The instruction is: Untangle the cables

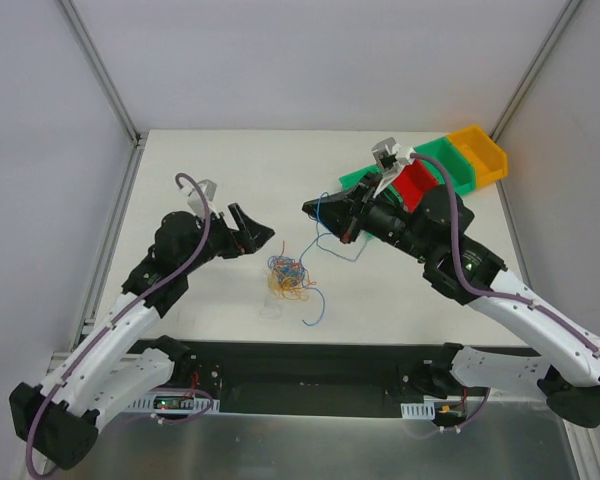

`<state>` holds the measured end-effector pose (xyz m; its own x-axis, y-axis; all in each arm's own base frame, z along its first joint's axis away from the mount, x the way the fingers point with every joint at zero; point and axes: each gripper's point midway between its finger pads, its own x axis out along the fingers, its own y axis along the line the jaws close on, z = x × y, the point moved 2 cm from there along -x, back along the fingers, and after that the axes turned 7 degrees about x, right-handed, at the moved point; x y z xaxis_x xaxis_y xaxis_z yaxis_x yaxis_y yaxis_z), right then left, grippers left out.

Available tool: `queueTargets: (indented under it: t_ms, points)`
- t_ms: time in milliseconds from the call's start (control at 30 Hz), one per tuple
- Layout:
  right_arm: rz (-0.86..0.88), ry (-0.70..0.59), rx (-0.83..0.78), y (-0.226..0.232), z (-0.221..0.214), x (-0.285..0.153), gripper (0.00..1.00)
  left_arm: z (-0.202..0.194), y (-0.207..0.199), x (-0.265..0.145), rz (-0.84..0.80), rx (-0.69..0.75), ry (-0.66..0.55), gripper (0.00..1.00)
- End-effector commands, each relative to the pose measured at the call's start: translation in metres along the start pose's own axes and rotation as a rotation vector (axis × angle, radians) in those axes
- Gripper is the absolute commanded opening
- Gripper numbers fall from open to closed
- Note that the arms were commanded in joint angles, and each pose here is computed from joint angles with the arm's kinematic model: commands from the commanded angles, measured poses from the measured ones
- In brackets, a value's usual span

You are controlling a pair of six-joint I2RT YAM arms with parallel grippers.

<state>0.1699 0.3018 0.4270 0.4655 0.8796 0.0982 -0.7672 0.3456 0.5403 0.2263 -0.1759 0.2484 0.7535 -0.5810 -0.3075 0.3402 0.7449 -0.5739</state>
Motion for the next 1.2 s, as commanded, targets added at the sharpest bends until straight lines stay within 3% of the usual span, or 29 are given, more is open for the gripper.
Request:
queueTargets:
  t_ms: [0,167,400,533,700,800,1167]
  points:
    - [-0.001,0.034,0.005,0.008,0.008,-0.005,0.01,-0.015,-0.02,0.033,-0.215,-0.125,0.021,0.78]
    - [-0.131,-0.001,-0.067,-0.008,0.025,-0.025,0.0,-0.062,-0.001,0.07,-0.224,-0.191,0.181,0.76]
    - [-0.29,-0.075,-0.112,-0.036,0.048,-0.056,0.0,-0.093,0.019,0.097,-0.178,-0.15,0.226,0.75]
    - [-0.425,-0.094,-0.141,-0.067,0.053,-0.063,0.0,-0.106,0.028,0.103,-0.184,-0.144,0.206,0.76]
    - [-0.913,-0.185,-0.125,-0.144,0.067,-0.085,0.0,-0.113,0.028,0.099,-0.224,0.002,0.209,0.82]
    - [-1.087,-0.262,-0.054,-0.176,0.071,-0.092,0.01,-0.112,0.028,0.095,-0.234,0.063,0.193,0.83]
    - [-1.396,-0.4,-0.025,-0.27,0.081,-0.066,0.01,-0.118,0.026,0.068,-0.285,0.17,0.065,0.84]
